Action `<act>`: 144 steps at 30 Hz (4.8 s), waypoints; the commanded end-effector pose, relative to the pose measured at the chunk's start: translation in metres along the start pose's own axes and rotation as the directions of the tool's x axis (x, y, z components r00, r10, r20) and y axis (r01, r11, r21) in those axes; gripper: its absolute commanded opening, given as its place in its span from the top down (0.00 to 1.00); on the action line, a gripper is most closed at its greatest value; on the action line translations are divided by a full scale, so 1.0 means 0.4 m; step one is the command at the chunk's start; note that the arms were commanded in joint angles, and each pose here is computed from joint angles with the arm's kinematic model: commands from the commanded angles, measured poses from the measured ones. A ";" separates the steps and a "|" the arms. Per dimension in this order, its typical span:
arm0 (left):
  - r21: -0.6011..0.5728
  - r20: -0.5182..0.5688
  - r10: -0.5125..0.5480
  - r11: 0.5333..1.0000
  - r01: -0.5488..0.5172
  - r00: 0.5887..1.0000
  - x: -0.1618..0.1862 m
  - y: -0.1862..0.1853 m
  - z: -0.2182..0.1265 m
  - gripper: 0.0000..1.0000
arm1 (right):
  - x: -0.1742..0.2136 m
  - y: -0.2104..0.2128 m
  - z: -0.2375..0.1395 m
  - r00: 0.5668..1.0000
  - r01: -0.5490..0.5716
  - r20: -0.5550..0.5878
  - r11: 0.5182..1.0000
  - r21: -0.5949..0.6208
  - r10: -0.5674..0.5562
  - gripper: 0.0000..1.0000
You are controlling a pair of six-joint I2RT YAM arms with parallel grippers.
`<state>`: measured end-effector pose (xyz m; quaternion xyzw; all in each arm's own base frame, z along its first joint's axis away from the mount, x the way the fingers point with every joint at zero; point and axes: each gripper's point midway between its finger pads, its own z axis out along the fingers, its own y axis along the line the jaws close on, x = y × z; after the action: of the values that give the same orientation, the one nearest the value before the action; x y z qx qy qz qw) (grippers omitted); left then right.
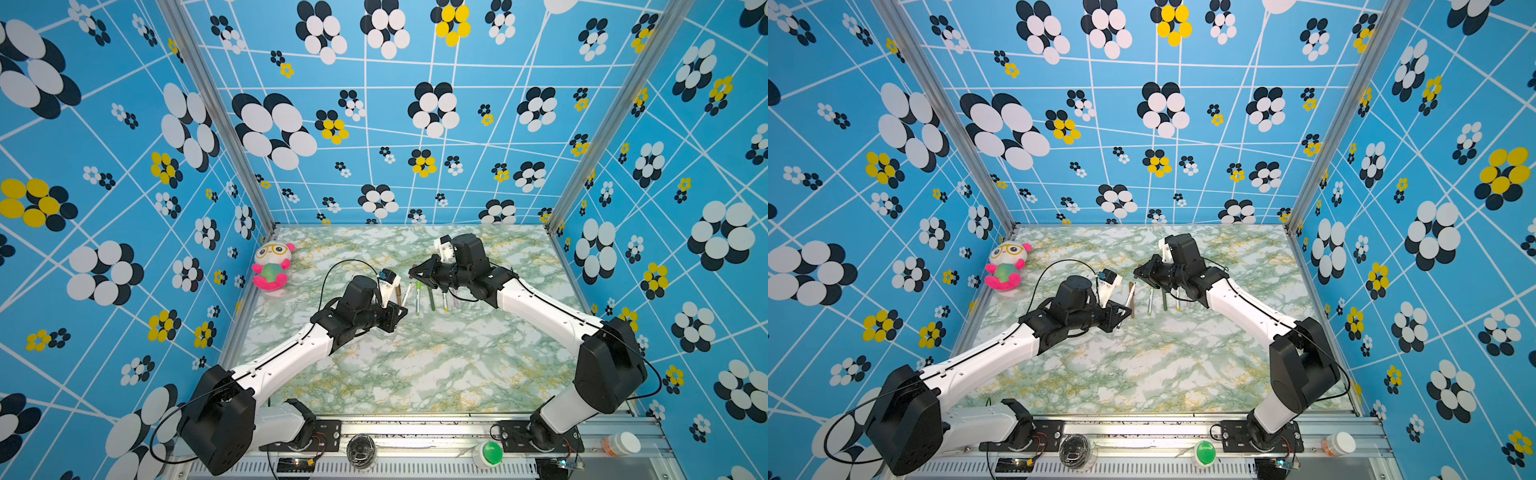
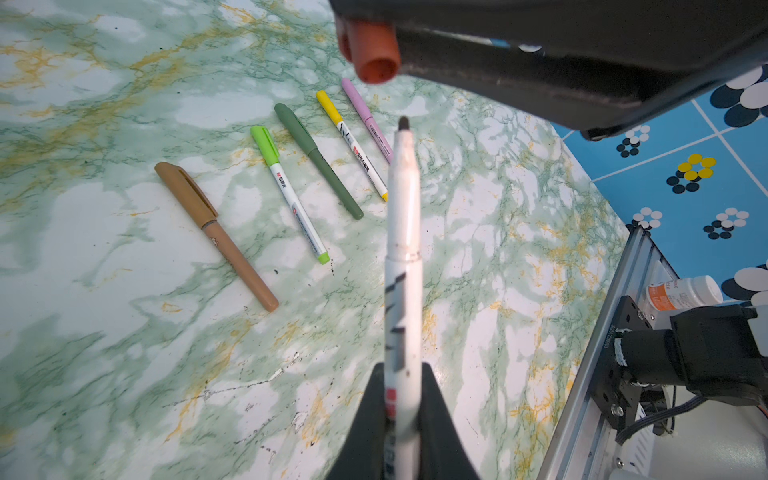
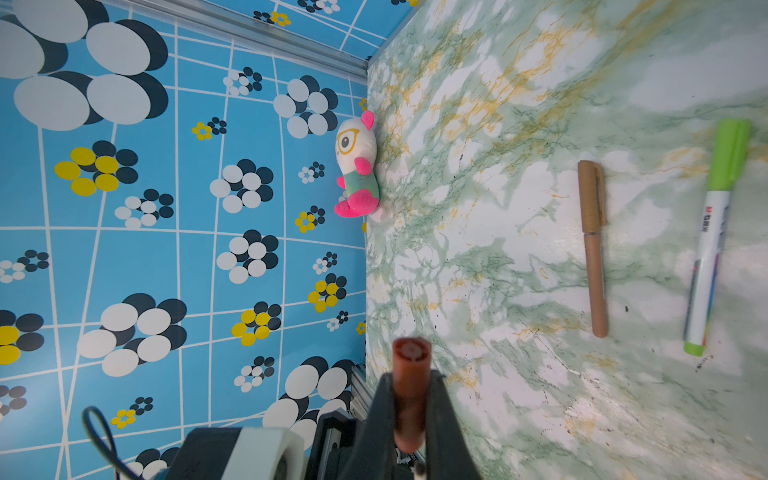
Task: Insert the pens into the pen caps
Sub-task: 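Press the dark red cap down onto the white marker held by the left gripper, then open the right gripper and lift it off the capped white marker, then lower the capped white marker with the left gripper beside the brown pen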
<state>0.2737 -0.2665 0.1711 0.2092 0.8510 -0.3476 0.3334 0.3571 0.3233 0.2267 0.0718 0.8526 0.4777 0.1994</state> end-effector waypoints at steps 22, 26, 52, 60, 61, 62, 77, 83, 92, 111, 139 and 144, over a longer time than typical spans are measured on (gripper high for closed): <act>-0.027 0.040 -0.004 1.000 0.005 0.999 -0.023 0.005 -0.009 1.00 | 0.038 0.041 -0.022 0.996 0.080 -0.038 0.997 -0.005 -0.080 1.00; -0.027 0.040 -0.005 1.000 0.006 0.999 -0.022 0.005 -0.010 1.00 | 0.043 0.048 -0.024 0.996 0.085 -0.040 0.996 -0.009 -0.085 1.00; 0.087 0.251 -0.151 0.987 0.133 0.956 -0.175 -0.034 -0.062 1.00 | 0.157 -0.004 0.028 0.958 0.257 -0.152 0.963 0.087 -0.242 1.00; 0.035 0.381 -0.038 0.999 0.026 0.924 -0.257 -0.043 -0.103 1.00 | 0.217 -0.049 0.074 0.952 0.204 -0.247 0.977 0.068 -0.182 1.00; 0.027 0.396 -0.020 1.000 0.010 0.918 -0.269 -0.044 -0.109 1.00 | 0.223 -0.059 0.077 0.950 0.199 -0.258 0.977 0.077 -0.173 1.00; 0.017 0.408 -0.002 1.000 -0.006 0.913 -0.279 -0.045 -0.114 1.00 | 0.226 -0.068 0.079 0.950 0.195 -0.262 0.977 0.085 -0.167 1.00; -0.021 0.535 0.110 0.993 -0.117 0.837 -0.433 -0.049 -0.139 1.00 | 0.325 -0.137 0.120 0.928 0.158 -0.358 0.980 0.125 -0.104 1.00; -0.040 0.570 0.127 0.991 -0.127 0.812 -0.476 -0.040 -0.142 1.00 | 0.336 -0.140 0.117 0.926 0.156 -0.363 0.980 0.123 -0.102 1.00; -0.024 0.539 0.067 0.998 -0.065 0.840 -0.444 -0.012 -0.116 1.00 | 0.294 -0.110 0.107 0.937 0.171 -0.325 0.979 0.108 -0.128 1.00; -0.167 0.083 -0.298 0.936 0.309 0.951 0.031 0.162 -0.006 1.00 | -0.115 0.121 -0.072 0.957 0.277 0.088 0.961 0.006 -0.276 0.56; -0.471 0.034 -0.461 0.775 0.421 0.887 0.096 0.360 0.148 1.00 | -0.070 -0.039 -0.177 0.942 0.270 0.142 0.937 0.220 -0.305 0.54; -0.485 0.023 -0.470 0.767 0.421 0.882 0.110 0.375 0.168 1.00 | -0.071 -0.041 -0.179 0.943 0.267 0.143 0.939 0.218 -0.302 0.54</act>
<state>0.3462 -0.2080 0.0321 -0.0620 0.9544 -0.1862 0.2251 0.3577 0.2567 0.2519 0.0100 0.8755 0.3572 0.3252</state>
